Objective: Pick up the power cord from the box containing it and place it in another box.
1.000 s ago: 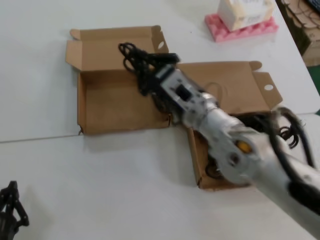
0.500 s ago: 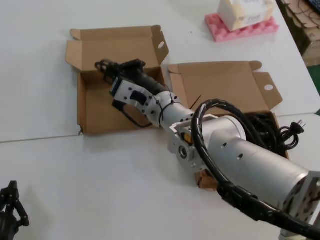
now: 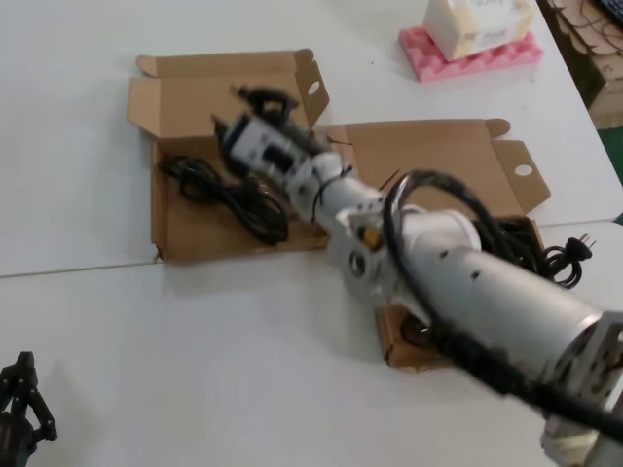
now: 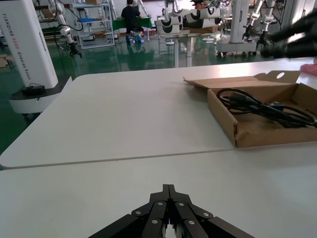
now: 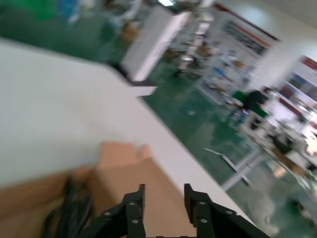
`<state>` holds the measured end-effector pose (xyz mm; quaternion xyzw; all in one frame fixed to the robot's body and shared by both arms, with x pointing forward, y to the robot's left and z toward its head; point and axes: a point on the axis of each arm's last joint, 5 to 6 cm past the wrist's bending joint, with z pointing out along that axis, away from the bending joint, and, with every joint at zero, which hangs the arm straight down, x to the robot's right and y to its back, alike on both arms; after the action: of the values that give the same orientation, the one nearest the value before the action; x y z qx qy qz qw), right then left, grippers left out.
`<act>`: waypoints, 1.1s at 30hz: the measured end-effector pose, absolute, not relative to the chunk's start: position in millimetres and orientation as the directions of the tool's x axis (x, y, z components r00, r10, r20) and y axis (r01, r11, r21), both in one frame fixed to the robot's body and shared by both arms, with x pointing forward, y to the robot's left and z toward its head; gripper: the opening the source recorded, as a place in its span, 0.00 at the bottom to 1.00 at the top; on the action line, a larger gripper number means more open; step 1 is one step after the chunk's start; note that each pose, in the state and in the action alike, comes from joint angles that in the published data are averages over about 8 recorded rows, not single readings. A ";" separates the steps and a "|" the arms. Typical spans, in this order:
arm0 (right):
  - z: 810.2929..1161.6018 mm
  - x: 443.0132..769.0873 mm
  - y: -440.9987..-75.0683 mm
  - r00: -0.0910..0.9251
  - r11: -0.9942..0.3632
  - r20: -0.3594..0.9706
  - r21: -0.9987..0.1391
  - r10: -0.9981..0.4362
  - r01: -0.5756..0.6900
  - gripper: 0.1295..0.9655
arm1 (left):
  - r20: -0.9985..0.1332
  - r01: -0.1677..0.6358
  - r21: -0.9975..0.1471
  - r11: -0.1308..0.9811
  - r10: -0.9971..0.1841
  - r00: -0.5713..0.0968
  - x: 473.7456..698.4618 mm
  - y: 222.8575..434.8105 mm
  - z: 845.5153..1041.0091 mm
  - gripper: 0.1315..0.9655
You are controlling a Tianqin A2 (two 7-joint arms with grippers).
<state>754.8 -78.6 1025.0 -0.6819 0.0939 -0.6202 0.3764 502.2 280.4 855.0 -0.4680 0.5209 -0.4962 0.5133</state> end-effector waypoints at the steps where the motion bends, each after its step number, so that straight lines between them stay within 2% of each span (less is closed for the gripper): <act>1: 1029.6 755.5 -80.8 0.212 -0.677 0.753 -0.655 -0.624 0.335 0.18 | -0.070 0.022 -0.997 0.070 -0.997 -0.035 502.2 280.4 855.0 0.04; 9: 1064.4 746.5 -116.6 0.248 -0.435 0.525 -0.834 -0.814 0.340 0.37 | -0.070 0.022 -0.997 0.070 -0.997 -0.035 502.2 280.4 855.0 0.04; 10: 1068.2 743.5 -122.4 0.252 -0.401 0.496 -0.848 -0.831 0.347 0.37 | -0.070 0.022 -0.997 0.070 -0.997 -0.035 502.2 280.4 855.0 0.04; 17: 1083.7 714.2 -167.3 0.237 -0.197 0.314 -0.890 -0.919 0.412 0.59 | -0.071 0.022 -0.997 0.070 -0.997 -0.035 502.2 280.4 855.0 0.04; 18: 1084.1 710.1 -172.3 0.233 -0.181 0.298 -0.889 -0.926 0.420 0.62 | -0.071 0.022 -0.997 0.070 -0.997 -0.035 502.2 280.4 855.0 0.04; 22: 1080.9 700.1 -182.6 0.229 -0.143 0.261 -0.891 -0.938 0.430 0.62 | -0.071 0.022 -0.997 0.070 -0.997 -0.035 502.2 280.4 855.0 0.04; 30: 1057.2 692.2 -185.9 0.249 -0.089 0.197 -0.918 -0.948 0.387 0.83 | -0.071 0.022 -0.997 0.070 -0.997 -0.035 502.2 280.4 855.0 0.07; 33: 1046.0 687.7 -188.0 0.256 -0.063 0.166 -0.928 -0.952 0.367 0.86 | -0.071 0.022 -0.997 0.070 -0.997 -0.035 502.2 280.4 855.0 0.09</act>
<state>687.7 -188.0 1046.0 -0.4965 0.2949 -0.5337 0.6178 502.2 280.4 855.0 -0.4679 0.5210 -0.4961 0.5133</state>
